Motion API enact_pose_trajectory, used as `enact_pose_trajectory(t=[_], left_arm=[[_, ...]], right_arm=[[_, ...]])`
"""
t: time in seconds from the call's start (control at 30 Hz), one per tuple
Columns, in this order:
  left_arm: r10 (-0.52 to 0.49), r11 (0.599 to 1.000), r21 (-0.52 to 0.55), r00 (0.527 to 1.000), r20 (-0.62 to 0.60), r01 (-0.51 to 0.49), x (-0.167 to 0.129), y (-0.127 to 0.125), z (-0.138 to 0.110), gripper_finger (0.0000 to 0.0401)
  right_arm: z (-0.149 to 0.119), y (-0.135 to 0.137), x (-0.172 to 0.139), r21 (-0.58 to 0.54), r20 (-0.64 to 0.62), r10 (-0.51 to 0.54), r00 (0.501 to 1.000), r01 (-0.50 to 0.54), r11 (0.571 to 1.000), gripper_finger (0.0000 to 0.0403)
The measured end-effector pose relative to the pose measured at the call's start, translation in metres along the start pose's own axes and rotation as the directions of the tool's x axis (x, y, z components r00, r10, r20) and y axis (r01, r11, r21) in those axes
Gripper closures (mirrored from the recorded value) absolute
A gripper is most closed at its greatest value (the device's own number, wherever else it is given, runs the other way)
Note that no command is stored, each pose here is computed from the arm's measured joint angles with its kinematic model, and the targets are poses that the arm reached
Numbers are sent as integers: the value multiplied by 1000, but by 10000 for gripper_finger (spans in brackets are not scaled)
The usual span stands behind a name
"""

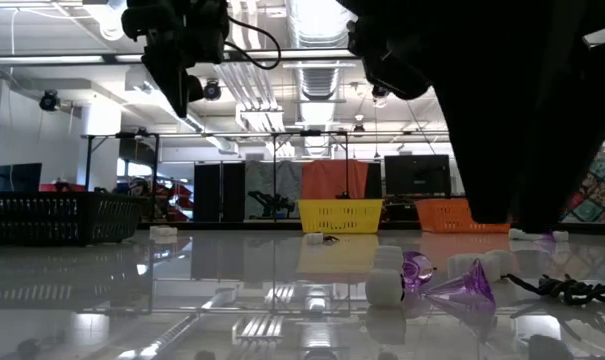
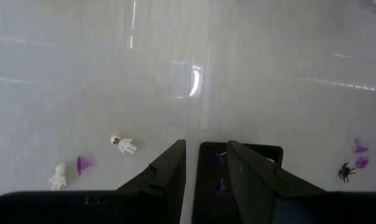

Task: Sort Halloween decoration
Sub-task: Put the black spider toy into the yellow bin

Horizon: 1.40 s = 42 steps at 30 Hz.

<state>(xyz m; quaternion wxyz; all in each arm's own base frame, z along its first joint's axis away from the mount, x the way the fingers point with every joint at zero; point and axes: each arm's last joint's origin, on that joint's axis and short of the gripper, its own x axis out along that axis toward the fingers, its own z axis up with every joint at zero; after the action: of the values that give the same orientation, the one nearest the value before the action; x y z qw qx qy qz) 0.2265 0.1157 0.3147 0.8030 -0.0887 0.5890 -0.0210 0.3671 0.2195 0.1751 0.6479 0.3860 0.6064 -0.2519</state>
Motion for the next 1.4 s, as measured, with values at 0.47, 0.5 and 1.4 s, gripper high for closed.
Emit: enact_pose_trajectory(t=[0.47, 0.5, 1.4], left_arm=[[-1, 1000, -1, 1000, -1, 1, 0, 0, 0, 301], [-2, 1000, -1, 1000, -1, 2, 0, 0, 0, 301], [-11, 1000, 18, 1000, -26, 12, 0, -1, -3, 301]], right_arm=[[-9, 2, 27, 27, -46, -90, 995, 92, 995, 216], [-9, 2, 28, 26, -46, -92, 995, 93, 995, 216], [-2, -2, 23, 118, -64, -131, 989, 138, 983, 393]])
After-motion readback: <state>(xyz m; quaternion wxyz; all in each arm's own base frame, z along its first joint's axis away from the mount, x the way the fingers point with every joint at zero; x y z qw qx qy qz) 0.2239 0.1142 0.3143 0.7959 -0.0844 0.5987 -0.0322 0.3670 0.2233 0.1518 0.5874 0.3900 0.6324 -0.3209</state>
